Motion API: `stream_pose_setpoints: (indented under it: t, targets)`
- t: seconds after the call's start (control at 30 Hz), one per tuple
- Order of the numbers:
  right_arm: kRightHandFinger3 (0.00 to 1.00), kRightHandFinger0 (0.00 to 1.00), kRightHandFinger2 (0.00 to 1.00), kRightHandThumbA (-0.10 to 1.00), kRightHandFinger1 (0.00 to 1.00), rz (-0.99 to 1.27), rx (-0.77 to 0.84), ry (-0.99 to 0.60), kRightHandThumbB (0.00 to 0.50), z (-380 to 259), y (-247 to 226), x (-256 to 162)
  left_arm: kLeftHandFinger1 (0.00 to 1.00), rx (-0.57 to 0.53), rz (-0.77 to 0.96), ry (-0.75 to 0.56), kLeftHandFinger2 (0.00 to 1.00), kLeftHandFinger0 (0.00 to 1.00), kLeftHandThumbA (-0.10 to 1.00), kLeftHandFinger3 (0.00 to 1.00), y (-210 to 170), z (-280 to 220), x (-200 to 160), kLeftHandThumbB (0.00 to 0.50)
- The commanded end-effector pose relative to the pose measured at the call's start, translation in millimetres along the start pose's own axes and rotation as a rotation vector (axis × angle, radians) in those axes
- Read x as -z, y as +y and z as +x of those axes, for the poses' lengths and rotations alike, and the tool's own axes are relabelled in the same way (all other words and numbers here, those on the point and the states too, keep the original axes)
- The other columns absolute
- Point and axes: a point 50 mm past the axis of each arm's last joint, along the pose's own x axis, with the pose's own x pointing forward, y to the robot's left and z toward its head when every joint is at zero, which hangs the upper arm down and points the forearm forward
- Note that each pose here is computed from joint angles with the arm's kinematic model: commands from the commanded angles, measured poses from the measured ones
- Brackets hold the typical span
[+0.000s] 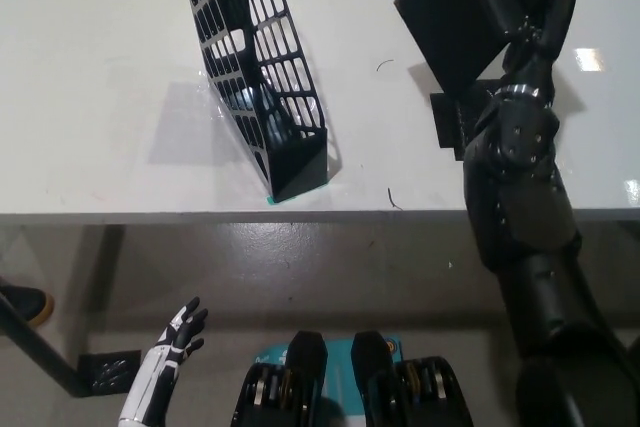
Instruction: A notebook is kept standing on the table on the right hand side and a black shelf is kept on the left hand side and the robot uses its right hand to grab the notebook and places it in the shelf
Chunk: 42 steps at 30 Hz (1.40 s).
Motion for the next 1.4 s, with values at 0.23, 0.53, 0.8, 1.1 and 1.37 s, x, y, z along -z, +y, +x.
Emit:
stream_pose_setpoints:
  t: [0.23, 0.53, 0.8, 1.1, 1.37]
  targets:
    - [0.8, 0.0, 0.7, -0.1, 0.25, 0.015, -0.276, -0.607, 0.109, -34, 126, -196, 1.0, 0.005, 0.024, -0.057, 1.0, 1.0, 1.0, 1.0, 2, 4, -13, 0.207]
    - [0.77, 0.0, 0.69, -0.1, 0.25, 0.001, -0.316, -0.62, 0.092, -42, 148, -200, 1.0, 0.01, 0.02, -0.062, 1.0, 1.0, 1.0, 1.0, 4, 4, -13, 0.192]
    - [0.78, 0.0, 0.7, -0.1, 0.26, -0.033, -0.321, -0.602, 0.098, -42, 155, -189, 1.0, 0.005, 0.027, -0.06, 1.0, 1.0, 1.0, 1.0, 3, 2, -13, 0.2]
    - [0.78, 0.0, 0.69, -0.1, 0.27, -0.111, -0.318, -0.492, 0.098, -34, 166, -148, 1.0, 0.025, -0.006, -0.054, 1.0, 1.0, 1.0, 1.0, 2, -1, -6, 0.166]
    - [0.81, 0.0, 0.69, -0.1, 0.26, -0.142, -0.334, -0.387, 0.085, -24, 170, -108, 1.0, 0.032, 0.016, -0.064, 1.0, 1.0, 1.0, 1.0, 3, -2, -6, 0.189]
